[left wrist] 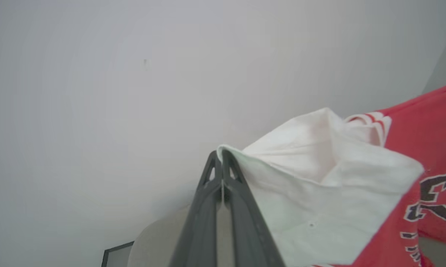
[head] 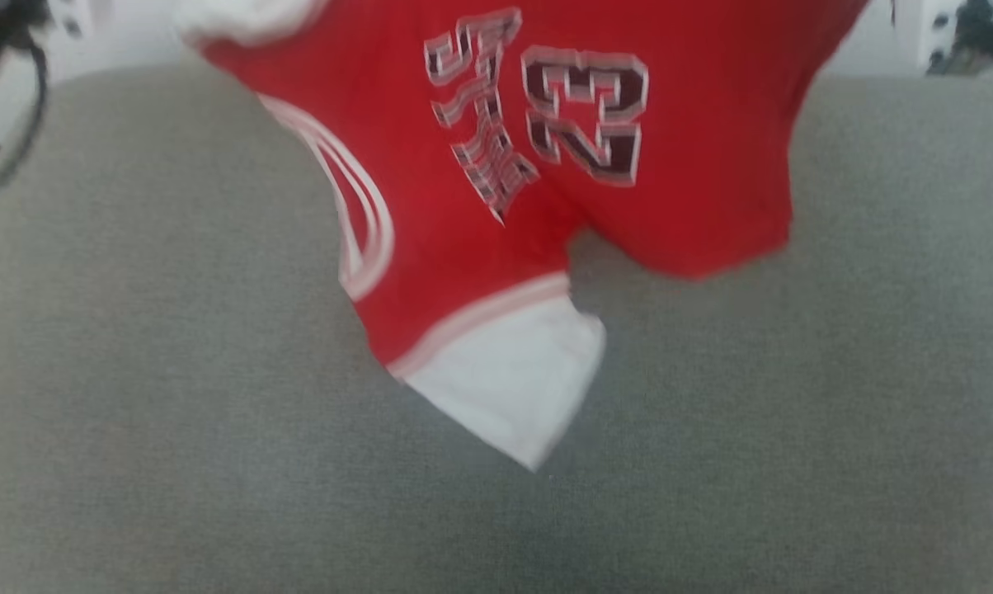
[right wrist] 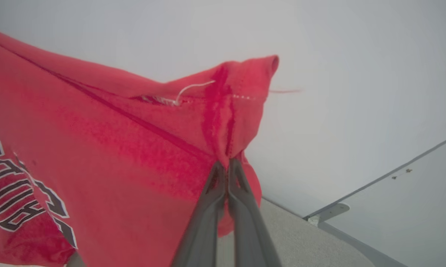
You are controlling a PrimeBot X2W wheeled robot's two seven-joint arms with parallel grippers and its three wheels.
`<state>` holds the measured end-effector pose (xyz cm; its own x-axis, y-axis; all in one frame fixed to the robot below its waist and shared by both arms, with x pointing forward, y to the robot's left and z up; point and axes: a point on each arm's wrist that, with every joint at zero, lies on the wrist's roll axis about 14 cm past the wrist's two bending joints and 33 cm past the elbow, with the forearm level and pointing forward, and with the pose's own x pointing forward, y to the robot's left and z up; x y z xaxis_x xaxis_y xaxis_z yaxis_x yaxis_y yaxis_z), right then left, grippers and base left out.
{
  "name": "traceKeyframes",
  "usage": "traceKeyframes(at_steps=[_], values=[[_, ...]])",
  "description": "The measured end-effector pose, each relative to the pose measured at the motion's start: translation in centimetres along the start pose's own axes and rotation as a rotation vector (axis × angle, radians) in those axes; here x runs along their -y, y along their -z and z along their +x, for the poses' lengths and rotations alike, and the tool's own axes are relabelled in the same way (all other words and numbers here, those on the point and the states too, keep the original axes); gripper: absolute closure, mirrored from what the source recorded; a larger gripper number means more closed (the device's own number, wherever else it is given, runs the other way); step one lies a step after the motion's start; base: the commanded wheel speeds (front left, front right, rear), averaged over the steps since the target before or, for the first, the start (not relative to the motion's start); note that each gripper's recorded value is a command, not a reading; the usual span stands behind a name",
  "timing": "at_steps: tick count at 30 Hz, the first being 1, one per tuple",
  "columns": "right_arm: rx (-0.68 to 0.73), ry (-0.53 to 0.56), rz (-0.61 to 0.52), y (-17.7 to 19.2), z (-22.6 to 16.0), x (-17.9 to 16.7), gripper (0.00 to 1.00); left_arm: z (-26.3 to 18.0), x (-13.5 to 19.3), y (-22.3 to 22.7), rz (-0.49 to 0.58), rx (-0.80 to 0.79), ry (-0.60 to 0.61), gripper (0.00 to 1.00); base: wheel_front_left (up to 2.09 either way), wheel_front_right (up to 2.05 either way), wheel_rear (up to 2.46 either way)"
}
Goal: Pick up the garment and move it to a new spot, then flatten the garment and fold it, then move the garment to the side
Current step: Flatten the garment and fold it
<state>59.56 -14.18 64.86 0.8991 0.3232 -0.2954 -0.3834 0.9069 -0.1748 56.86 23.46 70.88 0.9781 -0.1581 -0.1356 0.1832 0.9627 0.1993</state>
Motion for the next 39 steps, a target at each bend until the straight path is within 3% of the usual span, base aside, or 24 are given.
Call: traceKeyframes(at_steps=[5, 19, 27, 33, 39], values=[[0.111, 0.056, 0.015, -1.6, 2.2, 2.1, 1.0, 3.1, -0.4, -2.8, 0.041, 0.103, -0.026, 1.0, 0.0, 0.0, 0.0], [0.341, 0.182, -0.058, -0.6, 9.7, 5.7, 1.0, 10.3, -1.0, -8.5, 0.142, 0.503, -0.123, 1.0, 0.0, 0.0, 0.0], [0.214, 0.13, -0.037, 5.1, 12.4, 2.5, 1.0, 11.5, -0.5, -2.1, 0.081, 0.351, -0.065, 1.0, 0.0, 0.0, 0.0], [0.088, 0.092, -0.015, 9.9, 11.3, 0.3, 1.0, 10.2, 1.5, 5.8, -0.033, 0.104, -0.002, 1.0, 0.0, 0.0, 0.0], [-0.02, 0.028, 0.021, 13.9, 9.3, -2.5, 1.0, 6.2, 3.7, 12.5, -0.121, -0.119, 0.077, 1.0, 0.0, 0.0, 0.0]])
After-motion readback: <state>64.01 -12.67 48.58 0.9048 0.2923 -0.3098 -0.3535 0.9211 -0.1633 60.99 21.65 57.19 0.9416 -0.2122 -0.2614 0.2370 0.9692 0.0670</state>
